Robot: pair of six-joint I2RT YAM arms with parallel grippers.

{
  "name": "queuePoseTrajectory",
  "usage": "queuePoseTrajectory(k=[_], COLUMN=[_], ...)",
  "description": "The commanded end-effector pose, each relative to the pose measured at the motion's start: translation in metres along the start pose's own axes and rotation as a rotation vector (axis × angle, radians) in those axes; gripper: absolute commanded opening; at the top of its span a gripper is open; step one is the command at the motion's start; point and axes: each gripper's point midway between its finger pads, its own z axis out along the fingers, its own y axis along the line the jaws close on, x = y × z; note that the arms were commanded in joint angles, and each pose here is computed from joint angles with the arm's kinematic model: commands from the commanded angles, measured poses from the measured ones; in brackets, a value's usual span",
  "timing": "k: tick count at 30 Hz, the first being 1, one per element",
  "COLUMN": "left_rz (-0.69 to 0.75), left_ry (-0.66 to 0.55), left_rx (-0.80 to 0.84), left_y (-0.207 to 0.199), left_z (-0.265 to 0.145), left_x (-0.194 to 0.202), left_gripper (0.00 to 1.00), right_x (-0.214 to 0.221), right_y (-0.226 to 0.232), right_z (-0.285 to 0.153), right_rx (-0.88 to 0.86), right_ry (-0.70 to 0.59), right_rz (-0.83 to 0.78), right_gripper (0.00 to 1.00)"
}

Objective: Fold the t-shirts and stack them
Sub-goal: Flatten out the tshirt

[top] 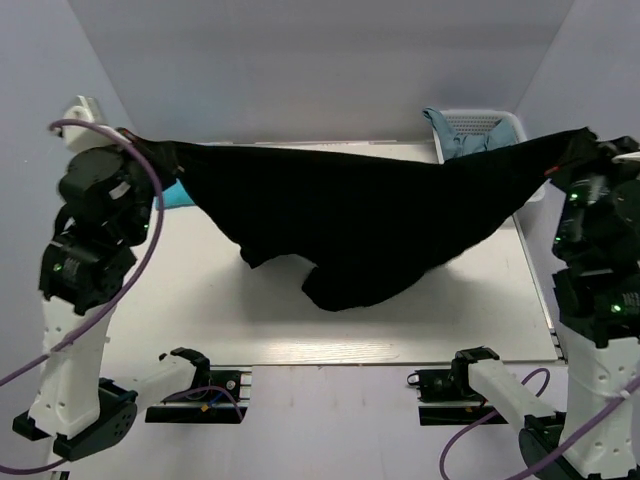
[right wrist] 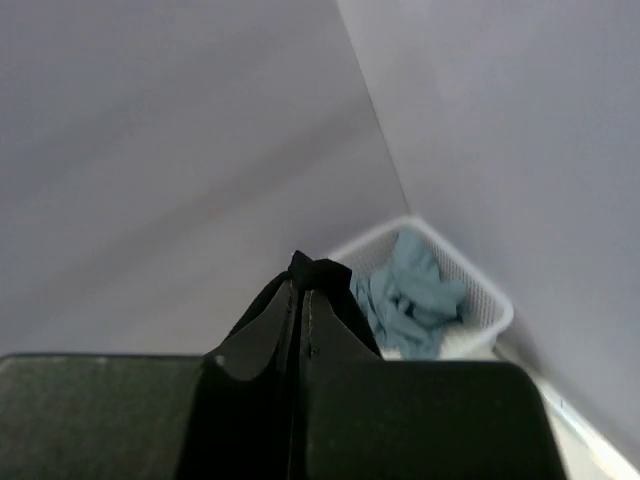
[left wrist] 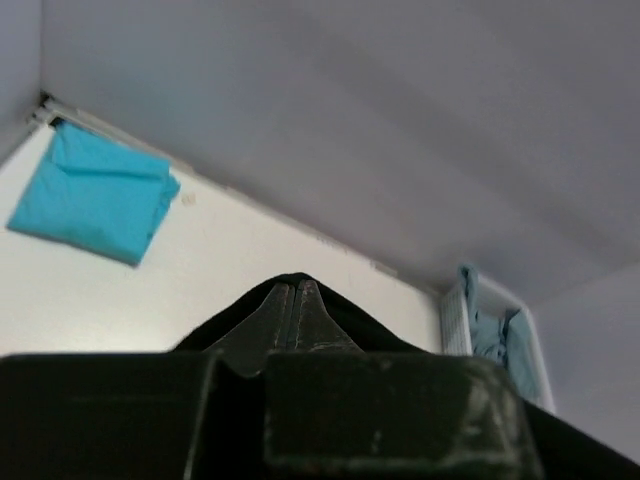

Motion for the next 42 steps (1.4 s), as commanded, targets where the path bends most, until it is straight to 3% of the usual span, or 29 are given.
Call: queuePoseTrajectory(k=[1, 6, 10, 15, 21, 26, 28, 33, 39, 42], left_rz=[0.006, -0.048, -0.073, -0.094, -0.117, -0.100, -0.095, -0.037, 0.049, 0.094], left_ry=[-0.156, -0.261, -0.347, -0.509, -0.629, -0.638, -0.624, -0.497, -0.259, -0.125], left_rx=[-0.052, 0.168, 0.255, 0.357, 0.439, 0.485, 0.470, 0.413, 0.251, 0.113], left_y=[0.013, -0.014, -0.019, -0.013, -0.004, -0.010, -0.012, -0.031, -0.034, -0.014], left_z=[-0.033, -0.088, -0.125, -0.192, -0.241, -0.249, -0.240, -0.181, -0.075, -0.016], left_x=[-0.056, -0.107, -0.140, -0.190, -0.216, -0.217, -0.215, -0.186, -0.102, -0.032], left_gripper=[0.00, 0.00, 0.00, 0.00, 0.00, 0.00, 0.00, 0.00, 0.00, 0.00], right_x=[-0.075, -0.135, -0.181, -0.226, -0.258, -0.270, -0.270, -0.228, -0.132, -0.068], right_y=[0.006, 0.027, 0.032, 0.014, 0.003, 0.005, 0.006, 0.022, 0.040, 0.046], right_z=[-0.018, -0.055, -0.094, -0.133, -0.170, -0.181, -0.182, -0.128, -0.049, -0.016], right_rx=[-0.043, -0.211, -0.309, -0.290, -0.304, -0.333, -0.343, -0.309, -0.279, -0.289], right_ry=[-0.198, -0.347, -0.482, -0.632, -0.734, -0.777, -0.777, -0.644, -0.430, -0.308], right_rz=[-0.019, 0.012, 0.007, 0.022, 0.022, 0.035, 0.035, -0.009, -0.061, -0.078], right_gripper=[0.00, 0.00, 0.00, 0.00, 0.00, 0.00, 0.00, 0.00, 0.00, 0.00])
